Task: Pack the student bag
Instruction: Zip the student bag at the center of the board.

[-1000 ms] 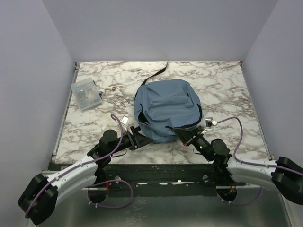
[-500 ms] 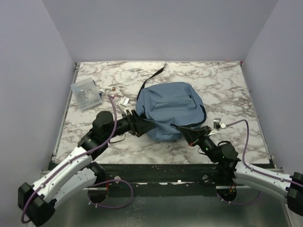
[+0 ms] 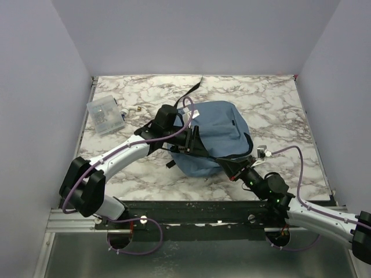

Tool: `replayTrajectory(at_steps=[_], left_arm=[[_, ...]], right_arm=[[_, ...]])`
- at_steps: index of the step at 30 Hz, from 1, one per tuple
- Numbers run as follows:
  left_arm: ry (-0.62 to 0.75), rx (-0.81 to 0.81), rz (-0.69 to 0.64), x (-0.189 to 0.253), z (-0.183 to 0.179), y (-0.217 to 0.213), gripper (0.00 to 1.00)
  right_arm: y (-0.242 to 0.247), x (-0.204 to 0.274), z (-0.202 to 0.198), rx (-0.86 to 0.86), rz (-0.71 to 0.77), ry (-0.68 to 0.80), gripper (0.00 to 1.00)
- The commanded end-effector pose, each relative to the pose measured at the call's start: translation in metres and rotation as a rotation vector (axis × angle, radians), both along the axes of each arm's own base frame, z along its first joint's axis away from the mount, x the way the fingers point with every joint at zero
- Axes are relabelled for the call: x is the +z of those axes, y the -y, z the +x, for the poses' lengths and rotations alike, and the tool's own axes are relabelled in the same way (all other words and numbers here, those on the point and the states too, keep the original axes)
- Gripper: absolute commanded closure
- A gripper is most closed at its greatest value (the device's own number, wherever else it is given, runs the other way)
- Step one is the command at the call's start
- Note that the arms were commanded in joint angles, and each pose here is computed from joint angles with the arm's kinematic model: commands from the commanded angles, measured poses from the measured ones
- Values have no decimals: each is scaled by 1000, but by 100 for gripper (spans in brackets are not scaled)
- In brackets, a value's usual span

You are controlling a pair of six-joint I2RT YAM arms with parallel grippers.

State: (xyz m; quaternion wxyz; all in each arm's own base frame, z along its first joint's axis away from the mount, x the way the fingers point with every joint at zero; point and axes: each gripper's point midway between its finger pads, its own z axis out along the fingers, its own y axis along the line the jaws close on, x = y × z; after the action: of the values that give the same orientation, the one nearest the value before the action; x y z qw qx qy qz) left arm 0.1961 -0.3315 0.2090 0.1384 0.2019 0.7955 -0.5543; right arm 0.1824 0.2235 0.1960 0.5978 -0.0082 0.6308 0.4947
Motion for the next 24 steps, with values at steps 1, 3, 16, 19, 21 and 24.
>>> replayTrajectory(at_steps=[1, 3, 16, 19, 21, 24], left_arm=[[16, -116, -74, 16, -12, 5, 55], [6, -125, -71, 14, -13, 9, 56], [-49, -186, -56, -1, -22, 34, 69], [-46, -190, -72, 2, -23, 36, 75], [-58, -199, -83, 3, -24, 38, 78], [-66, -220, -109, 7, -27, 42, 84]], right_arm=[[8, -20, -6, 3, 11, 23, 100], [8, -21, -6, 0, 14, 16, 99], [11, -22, -5, -11, 17, 6, 99], [11, -23, -5, -12, 8, 7, 99], [10, -22, -4, -12, -1, 6, 99], [7, -22, -3, -10, -19, -7, 100]])
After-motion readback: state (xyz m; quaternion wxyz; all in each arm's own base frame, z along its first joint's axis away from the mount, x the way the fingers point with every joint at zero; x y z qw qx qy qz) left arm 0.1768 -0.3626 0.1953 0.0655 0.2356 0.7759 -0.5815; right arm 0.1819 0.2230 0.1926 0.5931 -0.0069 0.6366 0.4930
